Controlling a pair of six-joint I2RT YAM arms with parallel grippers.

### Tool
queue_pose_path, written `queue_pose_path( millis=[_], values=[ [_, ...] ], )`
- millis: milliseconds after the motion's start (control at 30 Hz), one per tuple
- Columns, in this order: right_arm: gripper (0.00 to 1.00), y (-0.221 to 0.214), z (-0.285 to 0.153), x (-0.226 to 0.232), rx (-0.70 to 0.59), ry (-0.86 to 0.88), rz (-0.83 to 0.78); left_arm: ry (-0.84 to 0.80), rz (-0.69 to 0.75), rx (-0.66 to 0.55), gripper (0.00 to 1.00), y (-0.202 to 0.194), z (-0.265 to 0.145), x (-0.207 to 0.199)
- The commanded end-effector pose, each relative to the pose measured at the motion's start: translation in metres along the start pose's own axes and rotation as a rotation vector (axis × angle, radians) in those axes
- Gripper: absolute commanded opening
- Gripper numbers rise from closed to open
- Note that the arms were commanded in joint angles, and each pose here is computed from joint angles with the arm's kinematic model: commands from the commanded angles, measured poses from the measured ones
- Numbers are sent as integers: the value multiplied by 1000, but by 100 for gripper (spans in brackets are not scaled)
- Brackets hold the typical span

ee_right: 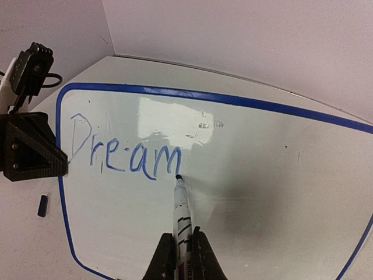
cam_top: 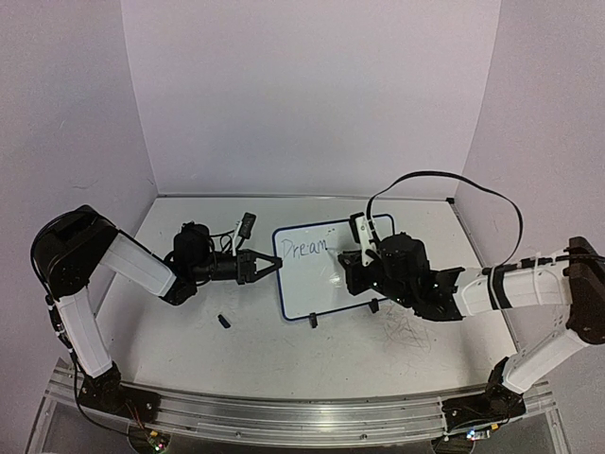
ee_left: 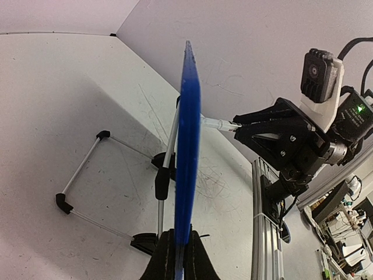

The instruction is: Write a sentence on the whiteboard

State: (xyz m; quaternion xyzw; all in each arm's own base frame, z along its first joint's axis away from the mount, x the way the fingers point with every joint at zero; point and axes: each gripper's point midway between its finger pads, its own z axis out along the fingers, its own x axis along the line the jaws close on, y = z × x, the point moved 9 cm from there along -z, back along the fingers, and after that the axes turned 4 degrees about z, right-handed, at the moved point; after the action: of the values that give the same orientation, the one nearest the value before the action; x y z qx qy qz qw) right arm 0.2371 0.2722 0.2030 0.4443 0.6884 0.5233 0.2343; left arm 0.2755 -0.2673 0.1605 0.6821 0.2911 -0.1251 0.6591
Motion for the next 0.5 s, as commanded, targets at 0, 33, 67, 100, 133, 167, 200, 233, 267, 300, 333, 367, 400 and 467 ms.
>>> queue_pose_path(
  millis=[0, 33, 67, 100, 133, 167, 200, 233, 267, 300, 333, 367, 400, 467],
  values=[
    [0, 29, -10, 5, -70, 35, 6, -56, 58, -44, 0, 14, -5, -17],
    [0, 33, -12, 6, -79, 52, 3, -55, 59, -45, 0, 14, -5, -17],
    [0, 36, -15, 7, -89, 65, -1, -55, 59, -45, 0, 15, -5, -17],
    [0, 37, -16, 8, -95, 74, -3, -55, 63, -47, 0, 15, -5, -18],
    [0, 39, -18, 7, -102, 78, -4, -55, 65, -48, 0, 15, -5, -18],
    [0, 39, -20, 7, -104, 77, -5, -54, 63, -46, 0, 15, -5, -18],
    [0, 39, -21, 6, -107, 73, -6, -53, 62, -46, 0, 14, -5, -18],
    [0, 38, -23, 4, -109, 64, -6, -52, 61, -45, 0, 14, -6, -18],
    [0, 37, -26, 3, -114, 57, -7, -51, 60, -44, 0, 14, -6, -18],
    [0, 37, -29, 0, -121, 48, -6, -51, 60, -44, 0, 13, -6, -17],
    [0, 37, -33, -2, -130, 42, -3, -50, 60, -45, 0, 14, -6, -17],
    [0, 37, -36, -4, -139, 37, -1, -50, 60, -47, 0, 14, -6, -17],
    [0, 36, -40, -6, -149, 38, -1, -50, 61, -48, 0, 14, -5, -18],
    [0, 36, -44, -8, -161, 38, -1, -48, 61, -48, 0, 15, -5, -17]
  ],
)
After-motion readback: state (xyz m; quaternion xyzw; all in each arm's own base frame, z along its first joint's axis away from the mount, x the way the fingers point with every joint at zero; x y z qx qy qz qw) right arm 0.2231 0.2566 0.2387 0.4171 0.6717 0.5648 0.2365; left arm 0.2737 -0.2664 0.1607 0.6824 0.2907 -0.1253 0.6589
